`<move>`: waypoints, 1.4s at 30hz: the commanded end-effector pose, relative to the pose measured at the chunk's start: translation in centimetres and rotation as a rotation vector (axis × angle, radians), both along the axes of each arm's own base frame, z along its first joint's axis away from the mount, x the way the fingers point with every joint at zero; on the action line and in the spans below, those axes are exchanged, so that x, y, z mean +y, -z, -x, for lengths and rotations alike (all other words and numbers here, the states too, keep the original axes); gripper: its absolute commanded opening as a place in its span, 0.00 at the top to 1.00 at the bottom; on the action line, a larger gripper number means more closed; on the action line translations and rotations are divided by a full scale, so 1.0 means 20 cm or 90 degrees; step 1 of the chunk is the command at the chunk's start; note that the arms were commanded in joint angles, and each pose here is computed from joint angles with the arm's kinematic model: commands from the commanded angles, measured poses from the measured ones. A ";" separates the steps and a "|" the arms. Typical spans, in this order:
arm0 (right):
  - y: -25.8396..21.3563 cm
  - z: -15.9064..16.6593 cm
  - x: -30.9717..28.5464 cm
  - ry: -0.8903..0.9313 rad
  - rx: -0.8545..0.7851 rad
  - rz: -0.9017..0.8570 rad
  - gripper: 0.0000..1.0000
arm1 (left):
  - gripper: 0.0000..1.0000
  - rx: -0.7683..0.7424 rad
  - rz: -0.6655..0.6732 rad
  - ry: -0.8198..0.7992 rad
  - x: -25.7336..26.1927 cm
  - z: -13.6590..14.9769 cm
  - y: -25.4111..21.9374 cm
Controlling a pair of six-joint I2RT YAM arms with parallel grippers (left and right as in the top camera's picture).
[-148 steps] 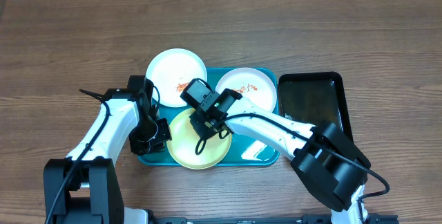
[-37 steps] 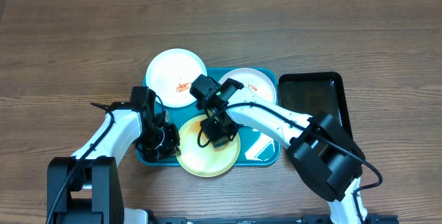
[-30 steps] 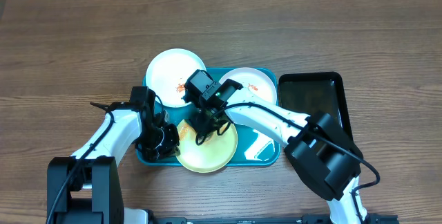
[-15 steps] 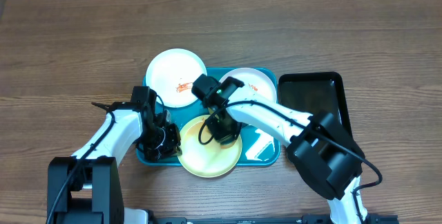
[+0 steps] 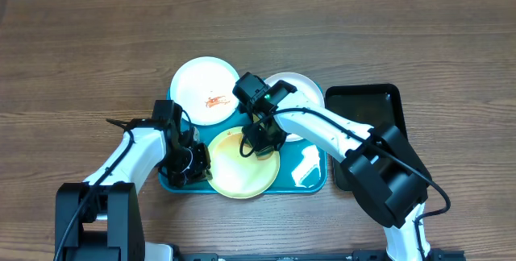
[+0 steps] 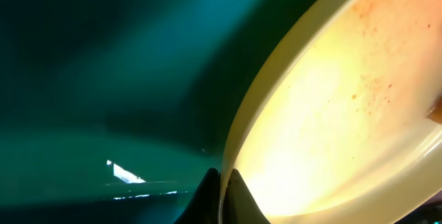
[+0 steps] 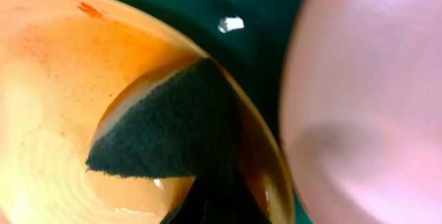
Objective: Clean dirty plates on tray and stack at the side
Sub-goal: 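Scrub the yellow plate surface with the sponge in the right gripper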
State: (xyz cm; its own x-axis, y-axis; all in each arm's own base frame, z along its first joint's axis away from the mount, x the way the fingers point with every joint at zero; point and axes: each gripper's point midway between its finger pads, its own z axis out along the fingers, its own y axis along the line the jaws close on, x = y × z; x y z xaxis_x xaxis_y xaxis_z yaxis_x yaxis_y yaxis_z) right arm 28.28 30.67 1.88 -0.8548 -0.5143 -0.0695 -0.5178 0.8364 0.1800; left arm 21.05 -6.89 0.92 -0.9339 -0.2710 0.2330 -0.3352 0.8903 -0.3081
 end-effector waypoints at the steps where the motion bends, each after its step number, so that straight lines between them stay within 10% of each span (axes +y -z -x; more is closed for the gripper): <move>1: -0.01 0.05 0.07 -0.032 -0.001 -0.033 0.96 | 0.96 0.023 -0.041 0.000 0.05 0.05 0.04; 42: -0.09 0.04 0.29 -0.087 -0.078 -0.064 0.96 | 0.96 0.014 -0.012 0.001 0.02 0.03 0.03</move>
State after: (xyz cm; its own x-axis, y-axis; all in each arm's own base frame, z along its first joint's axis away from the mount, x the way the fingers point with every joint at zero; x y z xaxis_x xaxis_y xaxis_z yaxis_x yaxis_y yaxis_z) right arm 27.86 36.14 3.90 -0.7595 -0.6074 -0.2326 -0.6456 0.7477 0.1556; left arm 21.21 -6.75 0.83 -0.9356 -0.2728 0.2243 -0.3333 0.8921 -0.3051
